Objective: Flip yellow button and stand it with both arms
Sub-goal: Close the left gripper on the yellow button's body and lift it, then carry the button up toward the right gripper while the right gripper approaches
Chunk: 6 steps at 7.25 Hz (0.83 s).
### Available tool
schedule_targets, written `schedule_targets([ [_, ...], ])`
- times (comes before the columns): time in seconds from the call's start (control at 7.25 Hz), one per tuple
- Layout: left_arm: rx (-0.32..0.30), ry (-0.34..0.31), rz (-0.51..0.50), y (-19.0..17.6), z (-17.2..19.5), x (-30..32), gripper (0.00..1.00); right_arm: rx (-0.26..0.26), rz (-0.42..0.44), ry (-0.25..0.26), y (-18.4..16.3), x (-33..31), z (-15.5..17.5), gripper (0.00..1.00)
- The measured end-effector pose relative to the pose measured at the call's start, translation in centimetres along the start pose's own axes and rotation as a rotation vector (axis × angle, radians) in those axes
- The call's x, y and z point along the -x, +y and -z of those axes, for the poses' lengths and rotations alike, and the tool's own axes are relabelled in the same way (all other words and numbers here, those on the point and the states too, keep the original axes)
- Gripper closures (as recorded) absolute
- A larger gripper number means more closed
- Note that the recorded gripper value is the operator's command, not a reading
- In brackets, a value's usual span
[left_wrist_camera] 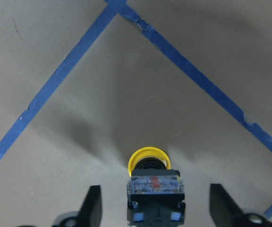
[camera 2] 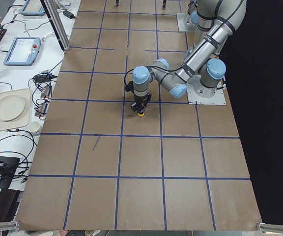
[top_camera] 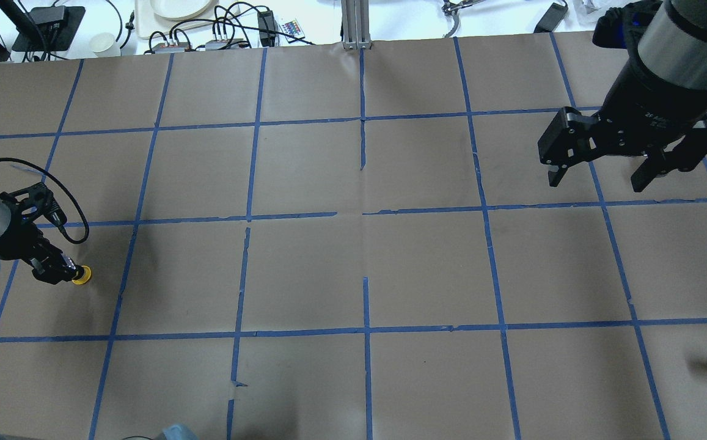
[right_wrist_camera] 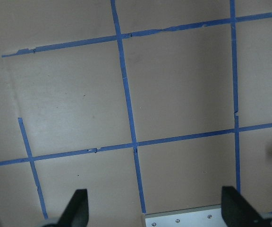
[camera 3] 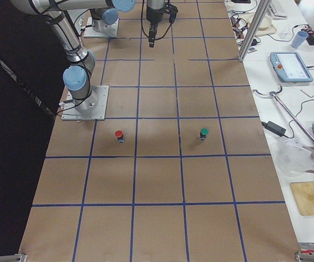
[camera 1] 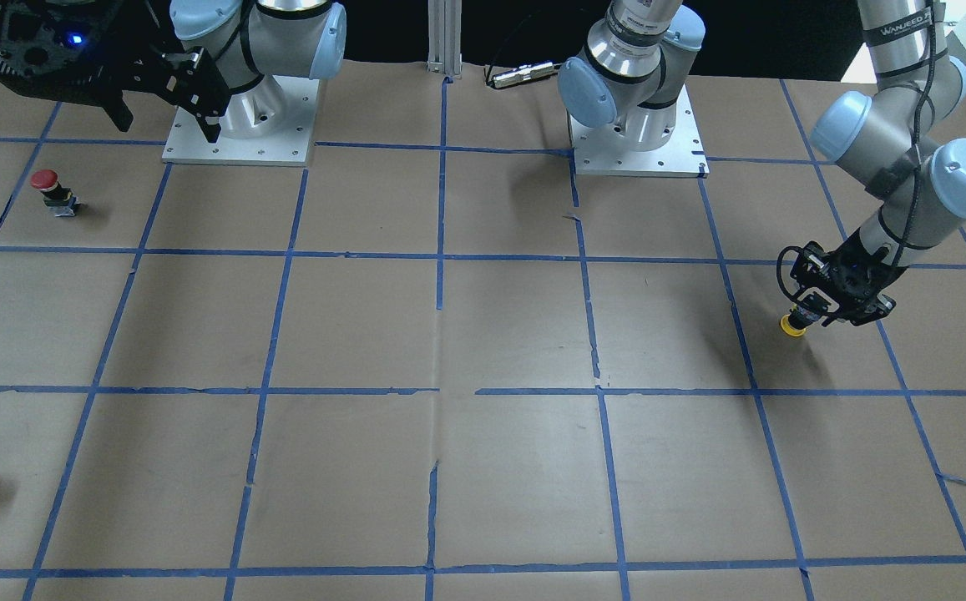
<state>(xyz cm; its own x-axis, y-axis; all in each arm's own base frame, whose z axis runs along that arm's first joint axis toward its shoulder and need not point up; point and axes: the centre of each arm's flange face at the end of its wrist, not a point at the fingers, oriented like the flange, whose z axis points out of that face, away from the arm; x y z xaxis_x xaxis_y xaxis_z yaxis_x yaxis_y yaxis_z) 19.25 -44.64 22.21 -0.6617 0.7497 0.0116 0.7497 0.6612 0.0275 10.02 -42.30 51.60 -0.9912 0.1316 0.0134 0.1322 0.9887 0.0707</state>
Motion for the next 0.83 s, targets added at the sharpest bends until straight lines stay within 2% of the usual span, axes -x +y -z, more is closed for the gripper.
schedule_targets([
  [0.28, -0.003, -0.011, 0.009, 0.0, 0.7, -0.1, 0.86, -0.004, -0.008, -0.002, -0.1, -0.2, 0.1, 0.00],
  [0.41, -0.024, -0.036, 0.011, -0.4, 2.2, -0.2, 0.86, -0.002, -0.009, -0.002, -0.1, -0.2, 0.0, 0.00],
  [0.55, -0.088, -0.049, 0.010, -1.6, 4.3, -0.6, 0.87, -0.001, -0.010, -0.001, -0.2, -0.3, 0.0, 0.00],
  [0.69, -0.184, -0.020, 0.020, -3.7, 6.6, -1.3, 0.88, -0.001, -0.013, 0.000, -0.3, -0.3, 0.0, 0.00],
  [0.83, -0.277, 0.043, 0.061, -6.2, 9.2, -1.5, 0.88, 0.000, -0.031, -0.001, -0.4, -0.4, -0.1, 0.00],
])
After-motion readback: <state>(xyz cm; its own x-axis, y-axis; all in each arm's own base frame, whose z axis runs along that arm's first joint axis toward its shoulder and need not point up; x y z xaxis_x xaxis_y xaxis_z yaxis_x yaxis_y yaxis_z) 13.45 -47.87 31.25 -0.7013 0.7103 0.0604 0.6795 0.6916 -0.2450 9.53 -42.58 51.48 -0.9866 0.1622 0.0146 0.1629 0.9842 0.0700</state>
